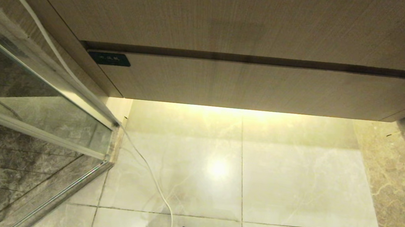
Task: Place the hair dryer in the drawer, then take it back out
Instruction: Pull open the drawer
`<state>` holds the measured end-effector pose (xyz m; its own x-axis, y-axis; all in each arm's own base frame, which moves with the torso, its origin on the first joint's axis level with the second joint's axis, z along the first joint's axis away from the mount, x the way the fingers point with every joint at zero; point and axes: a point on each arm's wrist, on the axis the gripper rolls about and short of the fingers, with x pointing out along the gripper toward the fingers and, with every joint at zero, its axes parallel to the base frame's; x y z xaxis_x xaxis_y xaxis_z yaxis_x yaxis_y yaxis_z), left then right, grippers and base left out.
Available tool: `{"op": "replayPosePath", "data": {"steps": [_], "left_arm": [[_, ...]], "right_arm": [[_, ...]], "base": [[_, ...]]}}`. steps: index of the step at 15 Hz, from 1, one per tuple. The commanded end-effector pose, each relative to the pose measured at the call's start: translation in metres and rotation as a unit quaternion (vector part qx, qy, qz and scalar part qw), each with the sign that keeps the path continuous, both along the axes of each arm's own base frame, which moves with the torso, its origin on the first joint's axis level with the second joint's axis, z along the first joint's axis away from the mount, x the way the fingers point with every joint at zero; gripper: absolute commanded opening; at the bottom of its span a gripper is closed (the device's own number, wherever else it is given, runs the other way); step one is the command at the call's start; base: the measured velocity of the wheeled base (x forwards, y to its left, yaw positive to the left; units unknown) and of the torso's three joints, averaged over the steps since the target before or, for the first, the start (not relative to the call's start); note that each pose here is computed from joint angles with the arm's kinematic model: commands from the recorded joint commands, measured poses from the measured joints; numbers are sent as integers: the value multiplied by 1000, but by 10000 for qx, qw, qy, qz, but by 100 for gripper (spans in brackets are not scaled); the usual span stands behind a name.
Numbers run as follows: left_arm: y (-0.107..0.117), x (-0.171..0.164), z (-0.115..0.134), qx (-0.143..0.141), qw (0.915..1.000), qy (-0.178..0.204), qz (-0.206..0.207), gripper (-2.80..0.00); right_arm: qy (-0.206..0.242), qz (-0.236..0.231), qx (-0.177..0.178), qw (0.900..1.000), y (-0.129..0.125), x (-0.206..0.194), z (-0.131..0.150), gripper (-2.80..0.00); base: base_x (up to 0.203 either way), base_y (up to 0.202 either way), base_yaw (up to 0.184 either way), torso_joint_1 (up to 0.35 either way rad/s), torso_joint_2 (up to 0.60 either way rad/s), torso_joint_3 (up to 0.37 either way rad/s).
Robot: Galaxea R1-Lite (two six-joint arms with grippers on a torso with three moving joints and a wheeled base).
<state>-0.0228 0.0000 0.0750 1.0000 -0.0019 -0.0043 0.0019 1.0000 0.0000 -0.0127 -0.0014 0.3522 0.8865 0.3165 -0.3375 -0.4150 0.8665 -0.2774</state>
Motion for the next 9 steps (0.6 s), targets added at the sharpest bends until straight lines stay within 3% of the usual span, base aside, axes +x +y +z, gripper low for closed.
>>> {"op": "replayPosePath", "data": {"steps": [1,3,5,7,9], "left_arm": [[0,0,0,0,10000,9,-6,-280],[0,0,0,0,10000,9,2,-280],[0,0,0,0,10000,9,2,-280],[0,0,0,0,10000,9,2,-280],[0,0,0,0,10000,9,2,-280]], "right_arm": [[1153,446,-679,9900,26,88,-12,0],[1100,882,-1354,9807,41,133,-21,0],[56,849,-2228,9711,53,180,-28,0],[-1051,673,-3175,9400,61,215,-40,0],[-1729,718,-3535,9165,70,245,-68,0]], "base": [[0,0,0,0,0,0],[0,0,0,0,0,0],[0,0,0,0,0,0],[0,0,0,0,0,0],[0,0,0,0,0,0]]}}
